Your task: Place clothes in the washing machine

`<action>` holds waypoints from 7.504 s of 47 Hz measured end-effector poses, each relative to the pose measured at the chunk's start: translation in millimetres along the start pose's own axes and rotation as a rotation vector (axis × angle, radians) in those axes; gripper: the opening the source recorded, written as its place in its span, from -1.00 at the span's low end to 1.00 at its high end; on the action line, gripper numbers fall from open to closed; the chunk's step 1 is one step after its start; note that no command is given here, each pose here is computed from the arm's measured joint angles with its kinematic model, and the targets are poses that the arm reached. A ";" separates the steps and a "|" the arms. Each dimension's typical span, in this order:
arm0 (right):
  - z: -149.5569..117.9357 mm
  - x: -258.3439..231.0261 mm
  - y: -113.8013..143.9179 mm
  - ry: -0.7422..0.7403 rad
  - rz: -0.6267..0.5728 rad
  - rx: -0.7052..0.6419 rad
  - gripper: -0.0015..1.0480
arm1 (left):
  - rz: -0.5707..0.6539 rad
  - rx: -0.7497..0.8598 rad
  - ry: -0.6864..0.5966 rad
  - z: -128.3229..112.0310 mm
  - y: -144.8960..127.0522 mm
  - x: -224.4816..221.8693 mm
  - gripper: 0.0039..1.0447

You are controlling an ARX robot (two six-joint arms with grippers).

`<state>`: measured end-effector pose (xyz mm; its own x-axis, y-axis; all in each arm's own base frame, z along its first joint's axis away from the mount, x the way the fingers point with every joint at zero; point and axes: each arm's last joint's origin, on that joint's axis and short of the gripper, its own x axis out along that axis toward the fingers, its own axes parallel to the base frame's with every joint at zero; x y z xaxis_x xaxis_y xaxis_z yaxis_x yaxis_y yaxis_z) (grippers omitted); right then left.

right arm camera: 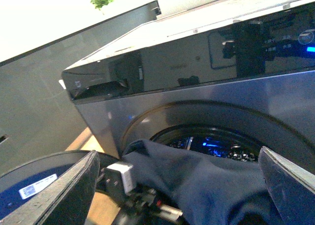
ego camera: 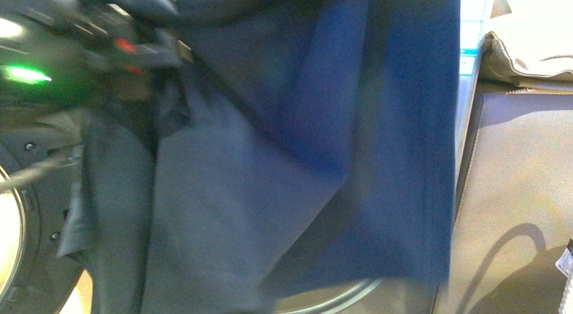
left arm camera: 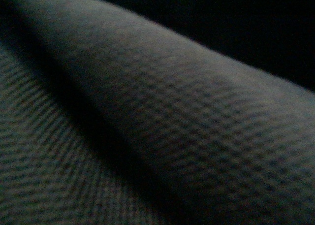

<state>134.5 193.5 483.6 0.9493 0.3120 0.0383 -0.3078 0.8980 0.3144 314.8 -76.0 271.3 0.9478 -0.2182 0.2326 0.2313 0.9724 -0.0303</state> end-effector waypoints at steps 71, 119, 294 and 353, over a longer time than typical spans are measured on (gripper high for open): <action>-25.0 -65.9 -88.7 -0.159 -0.409 -0.141 0.85 | 0.033 0.020 0.125 -62.6 -41.5 77.3 -0.88; -189.6 -101.5 -232.1 -0.011 -0.312 -0.322 -0.95 | 0.120 0.041 0.209 -121.9 -20.9 142.9 -0.88; -244.9 -107.6 -262.6 -0.011 -0.323 -0.322 -0.95 | 0.067 0.104 0.533 -224.4 -5.6 236.7 0.88; -244.9 -107.6 -262.6 -0.011 -0.323 -0.322 -0.95 | -0.037 0.029 0.228 -32.7 -6.3 28.7 0.88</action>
<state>97.7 0.1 164.6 1.0000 -0.0019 -0.0029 0.0019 1.0000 0.0013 347.7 -91.1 246.4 0.9647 -0.2631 0.0071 0.2631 0.9648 0.0026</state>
